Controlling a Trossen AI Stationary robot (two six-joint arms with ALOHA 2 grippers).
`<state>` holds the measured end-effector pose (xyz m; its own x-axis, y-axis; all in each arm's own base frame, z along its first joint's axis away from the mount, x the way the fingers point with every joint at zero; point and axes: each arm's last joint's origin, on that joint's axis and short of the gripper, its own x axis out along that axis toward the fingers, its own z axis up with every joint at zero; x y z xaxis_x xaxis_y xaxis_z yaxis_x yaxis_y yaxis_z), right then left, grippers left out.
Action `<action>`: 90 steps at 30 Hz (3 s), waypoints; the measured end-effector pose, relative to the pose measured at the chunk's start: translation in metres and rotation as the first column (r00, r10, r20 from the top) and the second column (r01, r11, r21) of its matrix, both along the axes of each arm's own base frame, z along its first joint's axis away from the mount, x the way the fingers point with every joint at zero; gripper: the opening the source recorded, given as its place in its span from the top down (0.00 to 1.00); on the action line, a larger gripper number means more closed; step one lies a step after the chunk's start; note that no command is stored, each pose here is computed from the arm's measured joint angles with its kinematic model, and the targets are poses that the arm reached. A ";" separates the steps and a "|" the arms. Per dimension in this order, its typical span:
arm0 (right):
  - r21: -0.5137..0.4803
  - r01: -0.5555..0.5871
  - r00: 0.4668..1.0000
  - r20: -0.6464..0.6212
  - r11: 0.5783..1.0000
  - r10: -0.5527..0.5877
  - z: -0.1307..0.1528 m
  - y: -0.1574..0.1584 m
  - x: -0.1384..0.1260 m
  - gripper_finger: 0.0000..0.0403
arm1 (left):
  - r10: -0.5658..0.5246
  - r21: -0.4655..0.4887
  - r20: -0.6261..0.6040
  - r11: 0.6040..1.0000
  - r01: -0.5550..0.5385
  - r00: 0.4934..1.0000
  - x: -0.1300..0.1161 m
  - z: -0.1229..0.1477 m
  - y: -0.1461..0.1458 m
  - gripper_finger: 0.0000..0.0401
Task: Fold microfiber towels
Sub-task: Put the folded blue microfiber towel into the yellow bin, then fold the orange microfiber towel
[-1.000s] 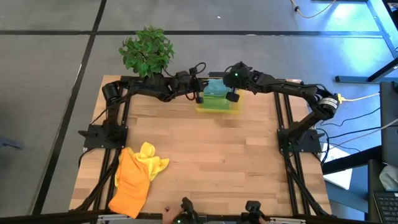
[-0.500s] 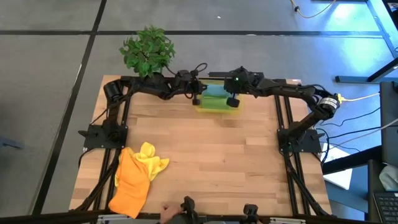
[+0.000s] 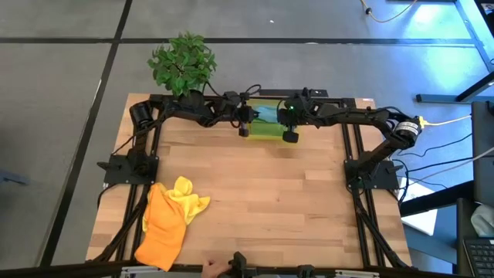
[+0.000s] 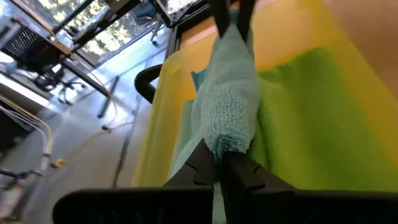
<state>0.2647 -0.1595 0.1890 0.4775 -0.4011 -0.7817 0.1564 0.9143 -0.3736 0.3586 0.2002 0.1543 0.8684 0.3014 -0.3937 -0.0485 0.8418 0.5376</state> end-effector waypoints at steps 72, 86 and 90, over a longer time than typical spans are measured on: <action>0.265 -0.269 0.812 0.580 0.926 0.070 -0.060 -0.011 0.001 0.91 | -0.064 -0.395 0.247 0.905 0.161 0.967 -0.071 0.160 -0.269 0.99; 0.206 -0.553 0.595 0.776 0.808 0.209 0.023 0.035 0.000 0.92 | 0.109 -0.480 0.246 0.877 0.023 0.963 -0.144 0.109 -0.317 1.00; 0.169 -0.595 0.584 0.763 0.786 0.278 0.021 0.078 0.013 0.94 | 0.111 -0.560 0.351 0.820 0.113 0.930 -0.159 0.082 -0.330 0.99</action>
<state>0.2773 -0.0814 0.2104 0.9492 0.2497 -0.1916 -0.2466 0.9683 0.0404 0.1998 -0.1298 0.2367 0.9795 0.1229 -0.1596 -0.1377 0.9868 -0.0853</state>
